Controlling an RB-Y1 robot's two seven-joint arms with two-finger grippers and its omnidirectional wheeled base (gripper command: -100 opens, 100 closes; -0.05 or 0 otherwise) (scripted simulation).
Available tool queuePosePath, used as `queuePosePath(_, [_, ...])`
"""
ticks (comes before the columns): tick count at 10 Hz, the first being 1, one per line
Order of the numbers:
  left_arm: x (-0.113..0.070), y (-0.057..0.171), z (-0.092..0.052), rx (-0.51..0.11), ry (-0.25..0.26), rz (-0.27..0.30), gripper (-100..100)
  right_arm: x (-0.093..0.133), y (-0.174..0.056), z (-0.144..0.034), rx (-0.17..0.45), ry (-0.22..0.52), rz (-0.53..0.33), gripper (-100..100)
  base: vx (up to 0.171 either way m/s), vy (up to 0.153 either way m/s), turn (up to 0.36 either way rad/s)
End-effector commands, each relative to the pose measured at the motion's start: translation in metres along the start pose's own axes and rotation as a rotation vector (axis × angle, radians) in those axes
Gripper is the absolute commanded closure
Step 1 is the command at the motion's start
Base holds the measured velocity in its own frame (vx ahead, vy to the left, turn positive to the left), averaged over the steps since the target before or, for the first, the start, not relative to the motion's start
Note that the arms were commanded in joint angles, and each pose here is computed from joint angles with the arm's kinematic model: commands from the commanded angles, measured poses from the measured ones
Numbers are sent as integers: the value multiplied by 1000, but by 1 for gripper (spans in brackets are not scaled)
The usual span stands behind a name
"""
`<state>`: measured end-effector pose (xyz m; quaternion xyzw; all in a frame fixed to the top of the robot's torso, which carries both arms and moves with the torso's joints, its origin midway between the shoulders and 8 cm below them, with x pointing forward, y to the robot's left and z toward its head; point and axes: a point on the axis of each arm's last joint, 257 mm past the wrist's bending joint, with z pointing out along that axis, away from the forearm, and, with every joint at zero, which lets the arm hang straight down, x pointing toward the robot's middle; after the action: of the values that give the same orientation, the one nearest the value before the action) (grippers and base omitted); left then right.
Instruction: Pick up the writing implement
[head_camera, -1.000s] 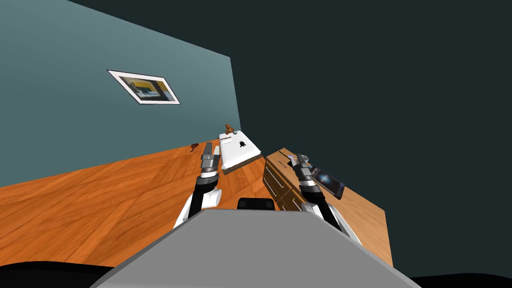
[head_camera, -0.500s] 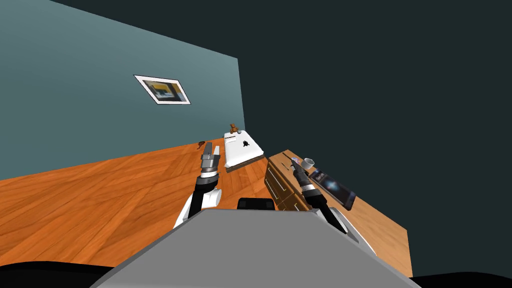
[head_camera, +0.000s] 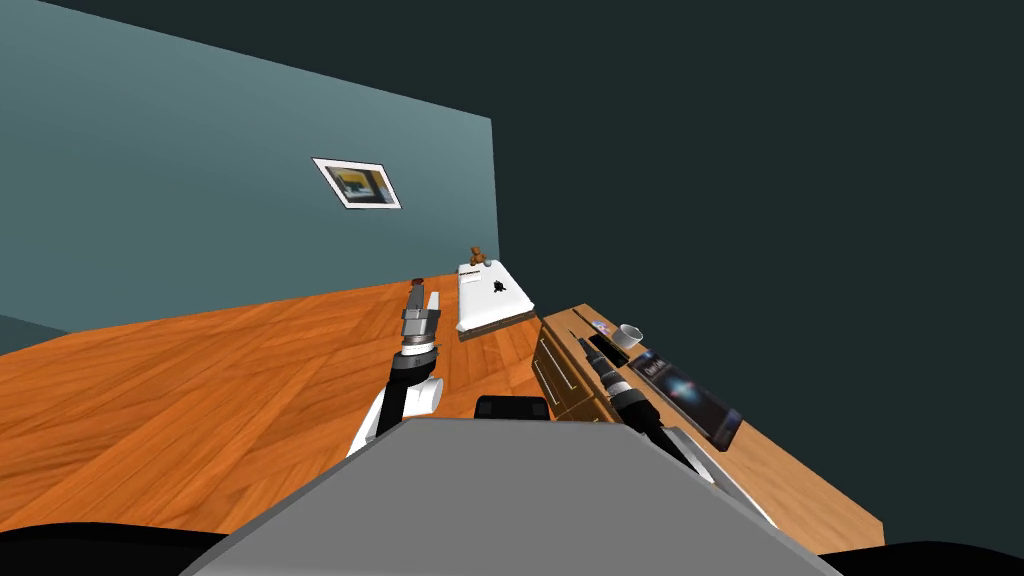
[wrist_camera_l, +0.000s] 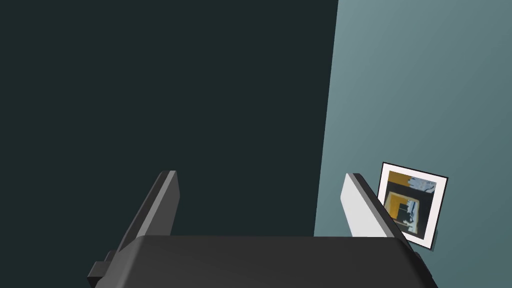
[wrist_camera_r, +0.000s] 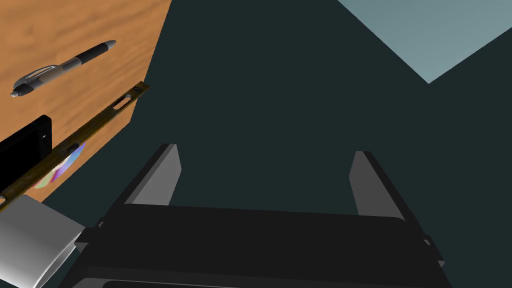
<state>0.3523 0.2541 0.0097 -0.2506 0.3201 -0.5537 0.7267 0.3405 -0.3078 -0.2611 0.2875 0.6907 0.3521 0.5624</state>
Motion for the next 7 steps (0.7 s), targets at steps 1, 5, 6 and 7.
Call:
queuePosePath(1, [0,0,0,0,0,0,0,-2,-16,-6,35,25,-38,-100,6,-27,92])
queuePosePath(5, [0,0,0,0,0,0,0,9,-72,-31,168,137,-183,-100,12,-25,143])
queuePosePath(6, [0,0,0,0,0,0,0,9,-72,-31,168,137,-183,-100,11,-16,77])
queuePosePath(7, [0,0,0,0,0,0,0,11,-89,-40,205,174,-228,-100,12,-14,126])
